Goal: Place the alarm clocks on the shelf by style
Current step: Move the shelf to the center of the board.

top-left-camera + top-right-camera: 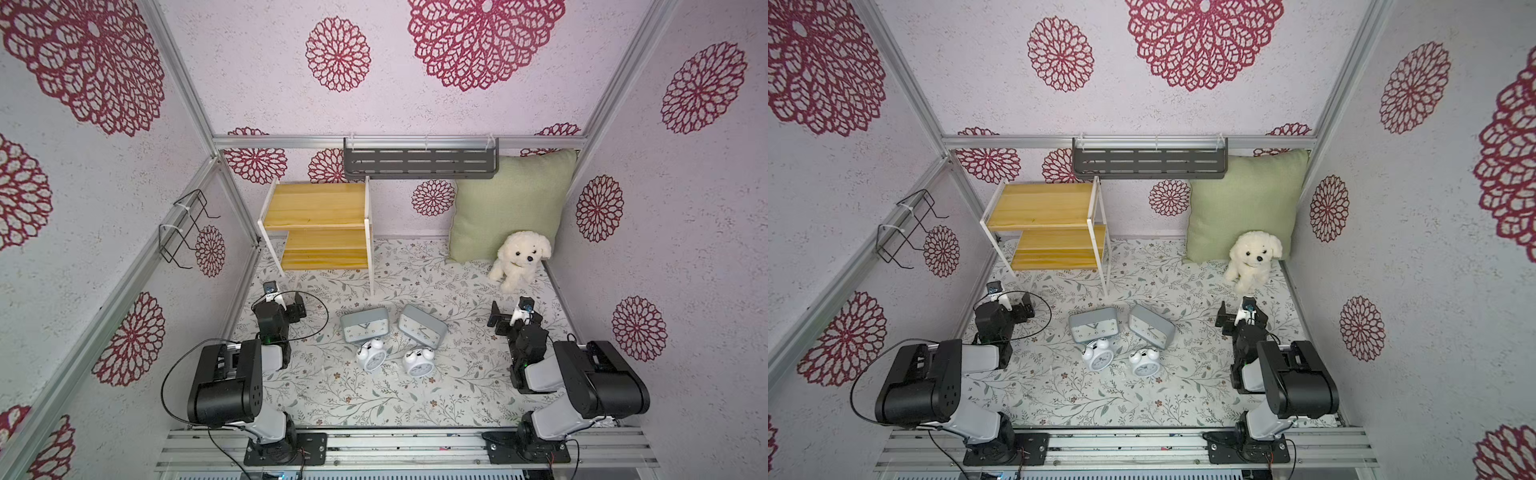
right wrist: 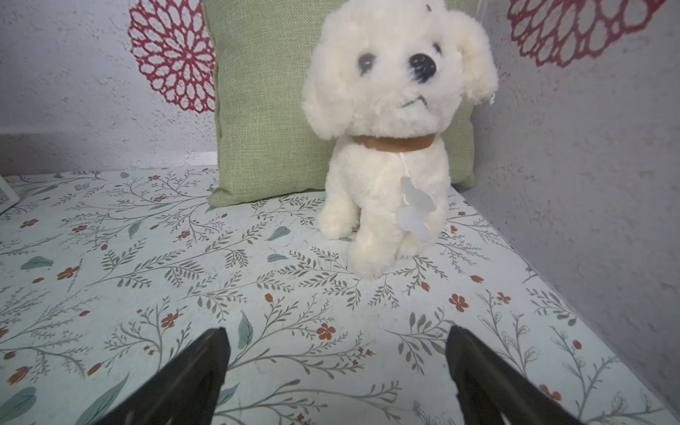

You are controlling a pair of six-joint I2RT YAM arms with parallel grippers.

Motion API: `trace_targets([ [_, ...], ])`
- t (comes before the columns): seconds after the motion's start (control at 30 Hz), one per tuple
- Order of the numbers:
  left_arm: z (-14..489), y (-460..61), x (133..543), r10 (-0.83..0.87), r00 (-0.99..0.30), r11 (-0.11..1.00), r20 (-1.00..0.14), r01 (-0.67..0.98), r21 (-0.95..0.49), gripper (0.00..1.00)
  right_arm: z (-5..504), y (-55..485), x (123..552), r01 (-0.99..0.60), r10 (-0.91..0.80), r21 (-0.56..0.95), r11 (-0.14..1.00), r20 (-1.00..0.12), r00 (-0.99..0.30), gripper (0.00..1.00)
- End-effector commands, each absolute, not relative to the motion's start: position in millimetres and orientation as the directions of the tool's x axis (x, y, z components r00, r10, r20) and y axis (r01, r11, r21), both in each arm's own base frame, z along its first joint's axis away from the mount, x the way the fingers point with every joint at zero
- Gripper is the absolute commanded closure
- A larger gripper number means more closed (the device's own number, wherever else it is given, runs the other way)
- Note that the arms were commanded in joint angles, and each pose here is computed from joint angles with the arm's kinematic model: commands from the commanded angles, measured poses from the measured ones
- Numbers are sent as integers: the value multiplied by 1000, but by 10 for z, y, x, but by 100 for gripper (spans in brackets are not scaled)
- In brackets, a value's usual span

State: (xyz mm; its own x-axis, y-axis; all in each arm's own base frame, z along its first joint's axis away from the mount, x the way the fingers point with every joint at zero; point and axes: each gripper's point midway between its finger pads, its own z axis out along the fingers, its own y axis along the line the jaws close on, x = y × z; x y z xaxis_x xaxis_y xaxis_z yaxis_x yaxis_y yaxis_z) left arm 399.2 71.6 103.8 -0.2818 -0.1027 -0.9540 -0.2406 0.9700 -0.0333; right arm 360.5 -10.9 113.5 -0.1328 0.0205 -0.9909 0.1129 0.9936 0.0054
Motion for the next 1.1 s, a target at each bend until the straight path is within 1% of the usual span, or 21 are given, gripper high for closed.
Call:
trace_targets([
  [0.0,1193,713,4051,-97,-241,971,-966,-238,-38,3,1343,-115,3662,122,26,17,992,-997,-67,1],
  [0.83,1199,723,4042,-102,-237,970,-966,-238,-44,3,1343,-125,3644,126,30,21,992,-998,-64,1],
  [0.97,1346,695,3941,-90,-182,973,-979,-226,-47,3,1439,-144,3562,135,33,29,990,-999,-28,1],
  [1.07,1511,719,3816,-97,-141,967,-985,-250,-59,3,1541,-133,3520,127,28,26,992,-1000,-12,1],
])
